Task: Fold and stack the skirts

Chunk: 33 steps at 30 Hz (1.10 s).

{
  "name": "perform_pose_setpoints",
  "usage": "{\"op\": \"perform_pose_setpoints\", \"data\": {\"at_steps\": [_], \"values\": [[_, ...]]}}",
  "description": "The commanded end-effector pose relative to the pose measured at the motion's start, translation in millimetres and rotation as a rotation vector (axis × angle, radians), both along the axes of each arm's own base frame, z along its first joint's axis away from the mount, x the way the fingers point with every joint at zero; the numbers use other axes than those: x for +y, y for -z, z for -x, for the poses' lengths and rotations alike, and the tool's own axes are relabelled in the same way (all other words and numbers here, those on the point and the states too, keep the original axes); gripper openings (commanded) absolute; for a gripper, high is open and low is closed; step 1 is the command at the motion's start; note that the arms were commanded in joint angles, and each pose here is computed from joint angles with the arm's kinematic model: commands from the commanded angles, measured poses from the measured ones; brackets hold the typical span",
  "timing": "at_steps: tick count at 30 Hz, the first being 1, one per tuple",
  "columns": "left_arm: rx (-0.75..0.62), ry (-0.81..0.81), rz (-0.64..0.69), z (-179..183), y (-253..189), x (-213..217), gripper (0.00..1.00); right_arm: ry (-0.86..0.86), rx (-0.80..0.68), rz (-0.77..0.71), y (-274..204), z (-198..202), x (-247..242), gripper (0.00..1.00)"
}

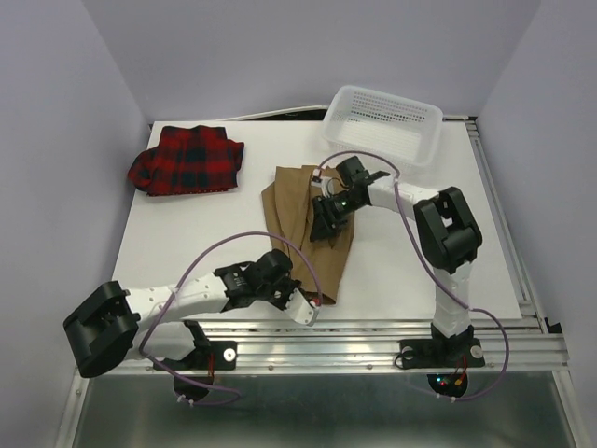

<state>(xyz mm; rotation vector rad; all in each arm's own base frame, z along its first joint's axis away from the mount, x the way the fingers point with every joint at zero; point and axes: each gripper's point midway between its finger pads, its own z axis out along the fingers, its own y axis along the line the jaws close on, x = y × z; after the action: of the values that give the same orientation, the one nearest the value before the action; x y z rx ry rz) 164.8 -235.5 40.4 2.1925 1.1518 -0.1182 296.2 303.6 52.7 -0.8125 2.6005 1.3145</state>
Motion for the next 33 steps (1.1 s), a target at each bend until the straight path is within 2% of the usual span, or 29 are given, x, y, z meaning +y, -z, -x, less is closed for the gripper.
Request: {"op": "perform_pose_setpoints", "data": {"at_steps": [1,3,7,9,12,16,18,23,28,33], "values": [[0.168,0.022,0.018,30,-15,-3,0.00,0.033,-0.283,-0.071,-60,-64,15,0.53],[0.194,0.013,0.031,33,-22,-5,0.00,0.029,-0.305,-0.103,-69,-73,22,0.54],[0.244,0.005,0.048,41,-33,-7,0.00,0.049,-0.231,-0.201,-75,-81,42,0.53],[0.253,0.000,0.065,42,-39,-8,0.00,0.080,-0.147,-0.232,-67,-76,46,0.53],[0.255,-0.005,0.090,44,-49,-9,0.00,0.088,-0.121,-0.307,-56,-74,54,0.54],[0.262,-0.027,0.127,44,-64,-12,0.00,0.052,-0.045,-0.274,-18,-52,62,0.52],[0.262,-0.050,0.151,41,-75,-15,0.00,0.034,0.032,-0.253,5,-26,64,0.52],[0.295,-0.116,0.239,35,-107,-23,0.00,-0.023,0.071,-0.234,38,14,61,0.51],[0.271,-0.237,0.361,-3,-155,-25,0.00,-0.043,0.118,-0.210,46,43,52,0.51],[0.268,-0.279,0.370,-27,-166,-19,0.00,-0.071,0.097,-0.187,41,69,40,0.51]]}}
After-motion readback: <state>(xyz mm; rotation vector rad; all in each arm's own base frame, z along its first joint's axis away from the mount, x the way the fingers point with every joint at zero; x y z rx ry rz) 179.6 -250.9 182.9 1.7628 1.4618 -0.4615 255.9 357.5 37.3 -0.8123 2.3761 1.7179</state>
